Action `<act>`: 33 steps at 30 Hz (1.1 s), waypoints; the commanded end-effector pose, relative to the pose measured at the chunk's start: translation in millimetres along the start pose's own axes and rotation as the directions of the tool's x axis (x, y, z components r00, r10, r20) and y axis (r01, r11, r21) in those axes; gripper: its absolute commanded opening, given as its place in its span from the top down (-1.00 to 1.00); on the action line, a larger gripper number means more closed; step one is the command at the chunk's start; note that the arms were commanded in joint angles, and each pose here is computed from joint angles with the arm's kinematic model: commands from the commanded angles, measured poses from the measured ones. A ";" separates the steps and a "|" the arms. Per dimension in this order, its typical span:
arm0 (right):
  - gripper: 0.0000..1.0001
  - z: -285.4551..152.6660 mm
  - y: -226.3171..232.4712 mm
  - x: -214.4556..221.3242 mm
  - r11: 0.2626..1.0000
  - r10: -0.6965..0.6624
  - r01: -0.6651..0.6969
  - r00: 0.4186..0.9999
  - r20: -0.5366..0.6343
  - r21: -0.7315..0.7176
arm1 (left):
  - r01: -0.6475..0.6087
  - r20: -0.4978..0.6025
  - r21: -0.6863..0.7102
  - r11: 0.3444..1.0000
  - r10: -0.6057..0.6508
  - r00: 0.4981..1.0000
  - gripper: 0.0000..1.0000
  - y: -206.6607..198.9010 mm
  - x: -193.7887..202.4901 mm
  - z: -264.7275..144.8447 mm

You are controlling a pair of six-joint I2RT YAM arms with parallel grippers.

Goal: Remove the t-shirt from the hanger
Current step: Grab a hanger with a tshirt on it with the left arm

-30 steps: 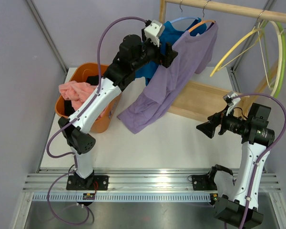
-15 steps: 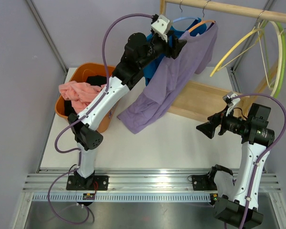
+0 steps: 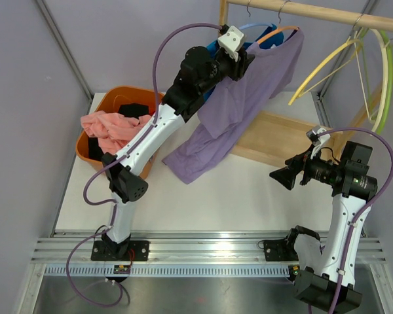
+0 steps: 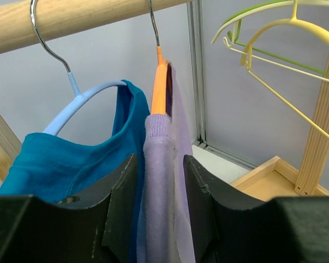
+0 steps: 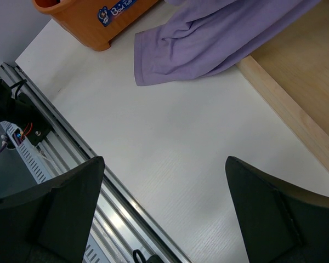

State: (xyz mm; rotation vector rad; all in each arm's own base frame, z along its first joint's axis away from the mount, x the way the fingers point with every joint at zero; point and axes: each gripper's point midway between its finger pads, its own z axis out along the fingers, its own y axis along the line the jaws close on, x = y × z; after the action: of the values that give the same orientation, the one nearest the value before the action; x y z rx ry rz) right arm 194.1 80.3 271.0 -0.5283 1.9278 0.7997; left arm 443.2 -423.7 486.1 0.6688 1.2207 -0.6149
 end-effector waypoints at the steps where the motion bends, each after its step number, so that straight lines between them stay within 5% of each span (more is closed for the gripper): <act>1: -0.99 -3.6 9.5 -11.2 0.999 -0.032 0.033 0.999 0.021 -0.018 | -0.044 0.035 -0.023 0.999 0.045 0.998 0.19 3.4 -10.3 6.8; 6: -0.99 -5.9 12.8 -15.7 0.999 -0.035 0.035 0.999 0.023 -0.018 | -0.073 -0.025 0.006 0.997 0.073 0.997 0.31 -0.9 9.0 8.7; 11: -0.99 -7.6 15.0 -20.8 0.999 -0.039 0.040 0.999 0.031 -0.016 | -0.108 -0.064 0.001 0.994 0.108 0.992 1.00 1.8 18.2 5.1; 19: -0.99 -8.7 14.5 -20.5 0.999 -0.041 0.041 0.999 0.024 -0.005 | -0.056 -0.011 0.065 0.996 0.056 0.998 1.00 -12.1 -5.4 -1.5; 33: -0.99 -9.3 13.9 -18.9 0.999 -0.051 0.051 0.999 0.018 0.002 | 0.147 0.296 0.089 0.985 -0.167 0.941 1.00 -7.9 -109.8 -15.9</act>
State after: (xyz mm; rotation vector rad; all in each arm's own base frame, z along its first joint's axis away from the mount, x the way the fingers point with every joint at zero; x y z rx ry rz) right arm 189.7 82.1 283.3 -0.5281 1.9250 0.7961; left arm 442.2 -434.5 481.3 0.6173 1.2719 -0.7585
